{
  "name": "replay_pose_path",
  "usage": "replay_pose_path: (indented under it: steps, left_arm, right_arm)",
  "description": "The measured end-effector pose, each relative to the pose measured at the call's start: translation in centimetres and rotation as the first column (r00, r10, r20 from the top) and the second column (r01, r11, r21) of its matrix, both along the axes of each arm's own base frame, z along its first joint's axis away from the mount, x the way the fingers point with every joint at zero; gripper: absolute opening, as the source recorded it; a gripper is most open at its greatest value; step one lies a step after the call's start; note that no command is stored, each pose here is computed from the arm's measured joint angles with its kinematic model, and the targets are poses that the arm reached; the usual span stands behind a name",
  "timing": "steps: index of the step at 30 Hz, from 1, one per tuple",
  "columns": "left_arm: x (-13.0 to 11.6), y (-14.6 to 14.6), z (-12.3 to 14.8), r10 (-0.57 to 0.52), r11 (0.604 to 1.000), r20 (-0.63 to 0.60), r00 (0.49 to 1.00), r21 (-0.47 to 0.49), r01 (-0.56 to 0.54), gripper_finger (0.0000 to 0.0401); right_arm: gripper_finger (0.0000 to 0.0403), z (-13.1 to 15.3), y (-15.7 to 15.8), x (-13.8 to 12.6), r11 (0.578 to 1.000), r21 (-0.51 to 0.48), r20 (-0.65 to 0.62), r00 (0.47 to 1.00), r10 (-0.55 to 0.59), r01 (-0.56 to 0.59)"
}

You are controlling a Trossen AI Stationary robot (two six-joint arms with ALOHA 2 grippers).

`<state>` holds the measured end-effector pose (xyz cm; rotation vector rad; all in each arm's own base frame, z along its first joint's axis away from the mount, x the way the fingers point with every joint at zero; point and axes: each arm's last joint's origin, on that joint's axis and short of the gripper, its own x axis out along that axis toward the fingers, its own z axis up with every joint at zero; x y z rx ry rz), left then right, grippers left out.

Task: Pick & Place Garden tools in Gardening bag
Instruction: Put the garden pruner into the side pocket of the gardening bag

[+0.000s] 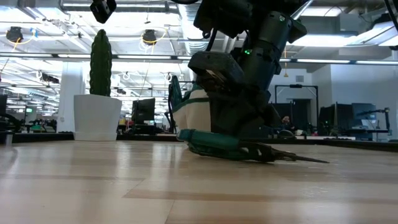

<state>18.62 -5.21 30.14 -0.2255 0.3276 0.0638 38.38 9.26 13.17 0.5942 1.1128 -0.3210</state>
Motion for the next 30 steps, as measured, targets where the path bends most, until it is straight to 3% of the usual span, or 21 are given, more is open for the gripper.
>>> replay_pose_path:
  steps: [11,20,24,30]
  left_arm:
    - [0.0,0.0,0.0,0.0,1.0,0.005,1.0,-0.002,0.0,0.0002]
    - [0.0,0.0,0.1,0.0,1.0,0.009,1.0,-0.003,0.0,0.0002]
    - [0.0,0.0,0.1,0.0,1.0,0.01,1.0,-0.003,0.0,0.0002]
    - [0.1,0.0,0.2,0.0,1.0,0.019,1.0,-0.007,0.0,0.0002]
  right_arm:
    - [0.0015,0.1,0.1,0.1,1.0,-0.004,0.017,1.0,0.018,-0.018]
    - [0.001,1.7,0.3,1.3,0.997,-0.021,0.074,0.995,0.07,-0.069]
    - [0.0009,3.3,0.4,1.8,0.994,-0.041,0.109,0.989,0.101,-0.097]
    - [0.0009,7.9,0.0,1.4,0.981,-0.173,0.225,0.966,0.128,-0.089]
